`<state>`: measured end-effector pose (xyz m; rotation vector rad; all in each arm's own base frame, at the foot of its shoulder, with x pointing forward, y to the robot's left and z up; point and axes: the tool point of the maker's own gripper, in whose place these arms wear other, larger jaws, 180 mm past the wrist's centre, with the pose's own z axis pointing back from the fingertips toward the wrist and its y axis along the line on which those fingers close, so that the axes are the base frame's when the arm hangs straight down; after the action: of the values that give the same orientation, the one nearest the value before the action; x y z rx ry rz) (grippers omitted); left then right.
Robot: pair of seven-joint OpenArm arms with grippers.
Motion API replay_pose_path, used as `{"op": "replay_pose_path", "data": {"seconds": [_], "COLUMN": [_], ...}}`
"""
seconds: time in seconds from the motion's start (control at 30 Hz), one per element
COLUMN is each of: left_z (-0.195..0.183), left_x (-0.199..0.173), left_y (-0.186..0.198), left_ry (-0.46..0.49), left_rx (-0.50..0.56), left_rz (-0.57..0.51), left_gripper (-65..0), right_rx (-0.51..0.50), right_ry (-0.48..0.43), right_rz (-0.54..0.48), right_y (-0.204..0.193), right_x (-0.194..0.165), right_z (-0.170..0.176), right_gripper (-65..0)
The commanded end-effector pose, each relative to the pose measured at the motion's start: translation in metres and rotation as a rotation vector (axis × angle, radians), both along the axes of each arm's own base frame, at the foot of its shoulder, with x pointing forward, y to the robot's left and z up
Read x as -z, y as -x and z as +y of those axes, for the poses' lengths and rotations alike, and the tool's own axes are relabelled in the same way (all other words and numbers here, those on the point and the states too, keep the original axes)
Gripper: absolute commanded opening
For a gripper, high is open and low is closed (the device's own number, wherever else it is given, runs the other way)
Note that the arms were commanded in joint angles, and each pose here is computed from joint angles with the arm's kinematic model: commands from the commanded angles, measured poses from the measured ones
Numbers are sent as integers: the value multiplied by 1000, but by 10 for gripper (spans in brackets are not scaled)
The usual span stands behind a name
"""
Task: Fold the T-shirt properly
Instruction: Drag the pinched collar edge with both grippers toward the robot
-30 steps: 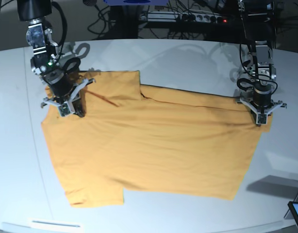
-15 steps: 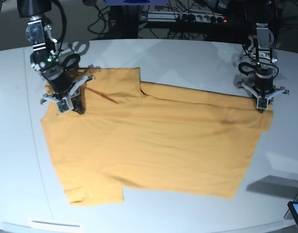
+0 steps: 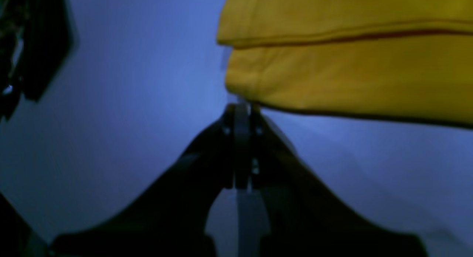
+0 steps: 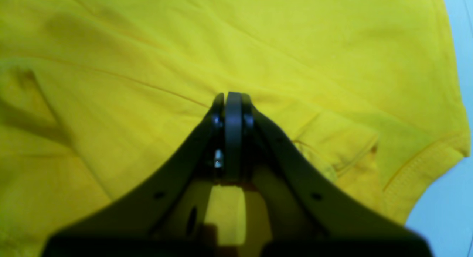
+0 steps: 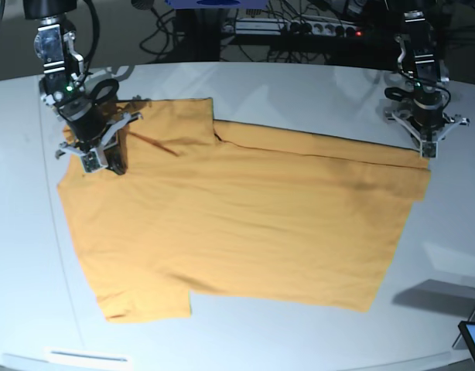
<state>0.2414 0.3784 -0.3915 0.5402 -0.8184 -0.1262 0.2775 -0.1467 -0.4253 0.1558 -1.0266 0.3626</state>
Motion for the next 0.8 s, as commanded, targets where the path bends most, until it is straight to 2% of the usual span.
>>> {"op": "replay_pose_path", "data": {"seconds": [0.0, 0.27, 0.33, 0.47, 0.6, 0.77], "left_z": [4, 0, -7, -22, -33, -31], "left_x": [-36, -91, -86, -53, -46, -41], "left_y": [-21, -70, -83, -105, -120, -127], "left_ry": [-50, -59, -44, -12, -2, 9], "left_rx": [18, -10, 8, 66, 139, 157], "left_rz": [-99, -212, -207, -130, -187, -230], "left_gripper": [-650, -650, -650, -650, -650, -650], "right_rx": [14, 15, 15, 15, 15, 16], "right_ry": [117, 118, 118, 118, 118, 118], "right_rz": [140, 143, 143, 143, 143, 144], "right_y": [20, 21, 21, 21, 21, 21], "right_x": [28, 29, 29, 29, 29, 29], "right_z": [-20, -20, -20, -20, -20, -21], "right_gripper": [-650, -650, -650, -650, -650, -650]}}
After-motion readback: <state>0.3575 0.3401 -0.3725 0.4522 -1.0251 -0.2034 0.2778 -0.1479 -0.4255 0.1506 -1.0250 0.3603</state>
